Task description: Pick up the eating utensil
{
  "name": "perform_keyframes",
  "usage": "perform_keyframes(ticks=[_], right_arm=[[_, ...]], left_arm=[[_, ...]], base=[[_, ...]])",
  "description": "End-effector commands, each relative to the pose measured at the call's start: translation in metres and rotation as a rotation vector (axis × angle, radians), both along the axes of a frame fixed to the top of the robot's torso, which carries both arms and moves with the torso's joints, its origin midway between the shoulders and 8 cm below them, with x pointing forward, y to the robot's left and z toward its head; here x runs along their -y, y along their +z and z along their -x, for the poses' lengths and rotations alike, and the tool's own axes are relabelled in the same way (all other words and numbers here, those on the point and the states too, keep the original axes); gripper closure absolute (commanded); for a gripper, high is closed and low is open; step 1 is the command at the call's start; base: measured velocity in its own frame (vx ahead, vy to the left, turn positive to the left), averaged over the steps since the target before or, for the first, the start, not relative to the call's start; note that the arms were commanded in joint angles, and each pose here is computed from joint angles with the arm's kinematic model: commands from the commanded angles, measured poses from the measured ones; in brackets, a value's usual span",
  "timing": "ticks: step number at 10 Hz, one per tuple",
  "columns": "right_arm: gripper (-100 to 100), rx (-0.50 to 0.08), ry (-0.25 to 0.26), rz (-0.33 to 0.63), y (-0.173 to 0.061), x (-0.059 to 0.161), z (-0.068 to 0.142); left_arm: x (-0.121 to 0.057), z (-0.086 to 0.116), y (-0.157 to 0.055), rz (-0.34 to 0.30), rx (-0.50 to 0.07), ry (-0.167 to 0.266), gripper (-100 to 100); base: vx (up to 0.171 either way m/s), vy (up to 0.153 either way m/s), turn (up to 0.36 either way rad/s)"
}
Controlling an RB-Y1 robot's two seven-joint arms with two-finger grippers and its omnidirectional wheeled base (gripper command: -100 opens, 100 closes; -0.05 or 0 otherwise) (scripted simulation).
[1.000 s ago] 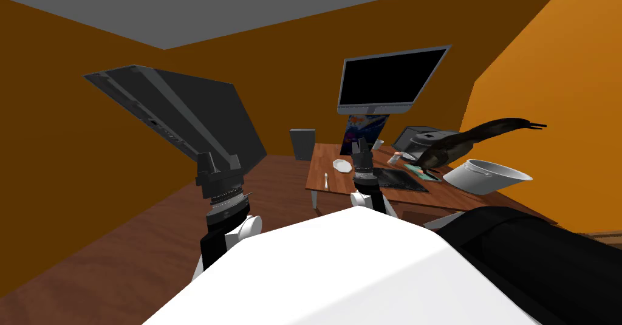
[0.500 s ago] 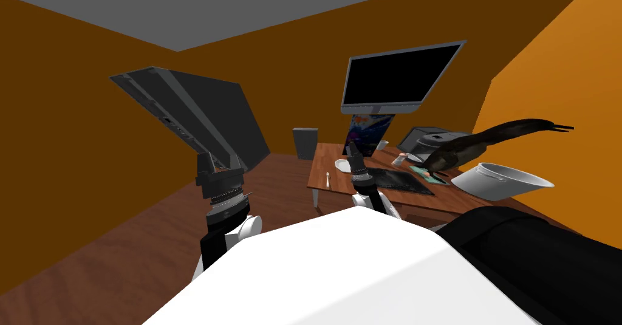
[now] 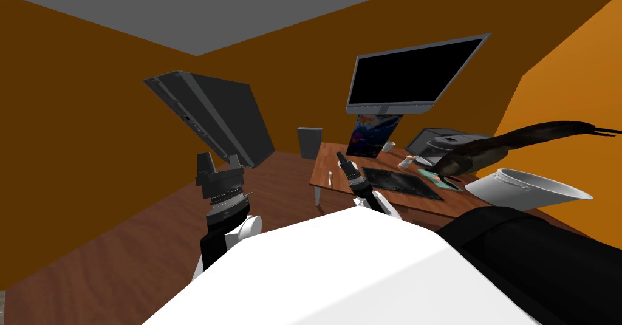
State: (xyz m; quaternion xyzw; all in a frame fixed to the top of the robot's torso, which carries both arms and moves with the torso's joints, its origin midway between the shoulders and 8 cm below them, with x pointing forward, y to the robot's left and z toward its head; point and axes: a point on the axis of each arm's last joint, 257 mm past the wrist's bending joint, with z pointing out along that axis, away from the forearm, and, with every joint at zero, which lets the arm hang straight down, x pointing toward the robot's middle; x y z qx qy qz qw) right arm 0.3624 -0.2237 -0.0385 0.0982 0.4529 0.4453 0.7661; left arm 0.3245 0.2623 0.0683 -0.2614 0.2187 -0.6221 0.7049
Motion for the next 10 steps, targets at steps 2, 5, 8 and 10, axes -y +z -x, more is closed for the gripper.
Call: perform_keyframes(ticks=[2, 5, 8, 10], right_arm=[[-100, -0.045, 0.013, 0.126, -0.025, -0.012, -0.003], [-100, -0.097, 0.034, 0.29, -0.065, -0.025, -0.005], [-100, -0.143, 0.061, 0.466, -0.109, -0.034, -0.003], [-100, -0.162, 0.076, 0.558, -0.132, -0.036, 0.0]], left_arm=[[0.0, 0.0, 0.0, 0.0, 0.0, 0.0, 0], [0.0, 0.0, 0.0, 0.0, 0.0, 0.0, 0], [0.0, 0.0, 0.0, 0.0, 0.0, 0.0, 0], [0.0, 0.0, 0.0, 0.0, 0.0, 0.0, 0]], base=[[-0.036, 0.004, 0.086], [-0.046, 0.0, 0.129], [-0.045, 0.001, 0.156], [-0.036, -0.003, 0.153]])
